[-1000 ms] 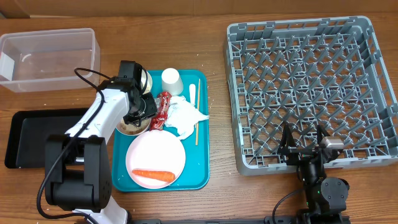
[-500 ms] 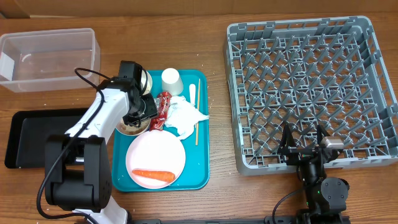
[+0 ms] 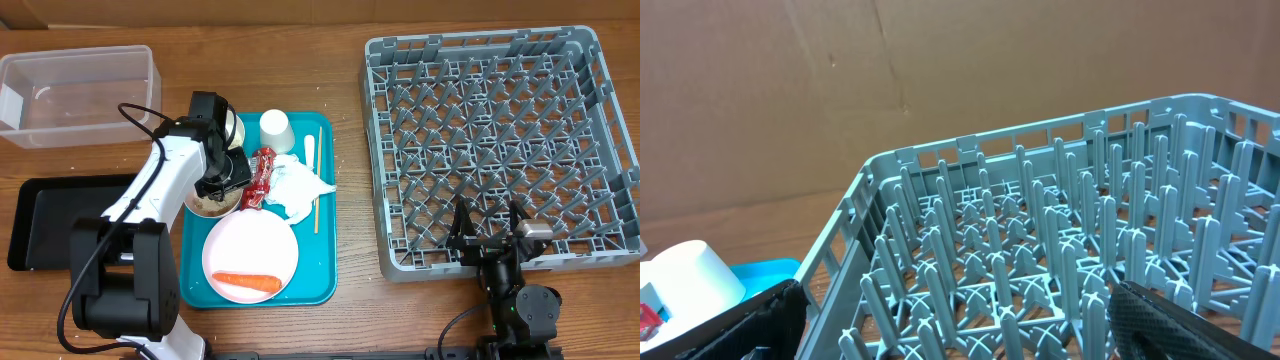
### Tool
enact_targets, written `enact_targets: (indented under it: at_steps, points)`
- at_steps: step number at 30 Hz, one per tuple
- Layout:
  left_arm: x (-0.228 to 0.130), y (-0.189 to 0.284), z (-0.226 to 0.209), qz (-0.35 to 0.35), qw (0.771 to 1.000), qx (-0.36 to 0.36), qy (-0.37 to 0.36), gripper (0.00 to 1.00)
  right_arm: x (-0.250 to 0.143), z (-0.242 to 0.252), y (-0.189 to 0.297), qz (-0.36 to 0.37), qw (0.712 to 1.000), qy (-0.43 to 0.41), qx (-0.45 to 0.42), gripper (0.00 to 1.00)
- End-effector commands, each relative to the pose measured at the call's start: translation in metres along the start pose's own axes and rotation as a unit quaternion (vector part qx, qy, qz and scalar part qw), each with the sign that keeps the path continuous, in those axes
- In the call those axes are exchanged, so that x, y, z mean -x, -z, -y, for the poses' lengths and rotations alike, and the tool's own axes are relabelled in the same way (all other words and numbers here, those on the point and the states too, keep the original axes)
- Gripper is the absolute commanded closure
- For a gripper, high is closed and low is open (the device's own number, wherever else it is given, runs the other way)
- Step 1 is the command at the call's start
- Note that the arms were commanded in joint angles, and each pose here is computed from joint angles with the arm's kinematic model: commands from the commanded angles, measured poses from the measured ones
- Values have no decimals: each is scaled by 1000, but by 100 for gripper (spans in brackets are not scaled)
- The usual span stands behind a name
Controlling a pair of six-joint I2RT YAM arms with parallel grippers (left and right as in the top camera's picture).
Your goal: Sort waste into correct bins and load items into the dishwasher rack
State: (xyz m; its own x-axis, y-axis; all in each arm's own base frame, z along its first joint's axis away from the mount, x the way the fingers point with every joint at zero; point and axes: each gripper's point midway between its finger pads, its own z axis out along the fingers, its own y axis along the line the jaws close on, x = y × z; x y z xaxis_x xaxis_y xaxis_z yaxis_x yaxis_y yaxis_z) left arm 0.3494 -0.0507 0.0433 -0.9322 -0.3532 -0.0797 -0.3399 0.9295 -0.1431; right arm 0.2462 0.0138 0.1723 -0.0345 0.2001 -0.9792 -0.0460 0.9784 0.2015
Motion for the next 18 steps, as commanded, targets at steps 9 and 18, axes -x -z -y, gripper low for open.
enact_targets:
  at_steps: [9,18]
  points:
    - [-1,-7,2,1,1000,-1,-14,61,-2,2,0,3,1000,2,-4,0]
    - [17,24,13,13,1000,-4,-28,53,-2,2,0,3,1000,2,-4,0]
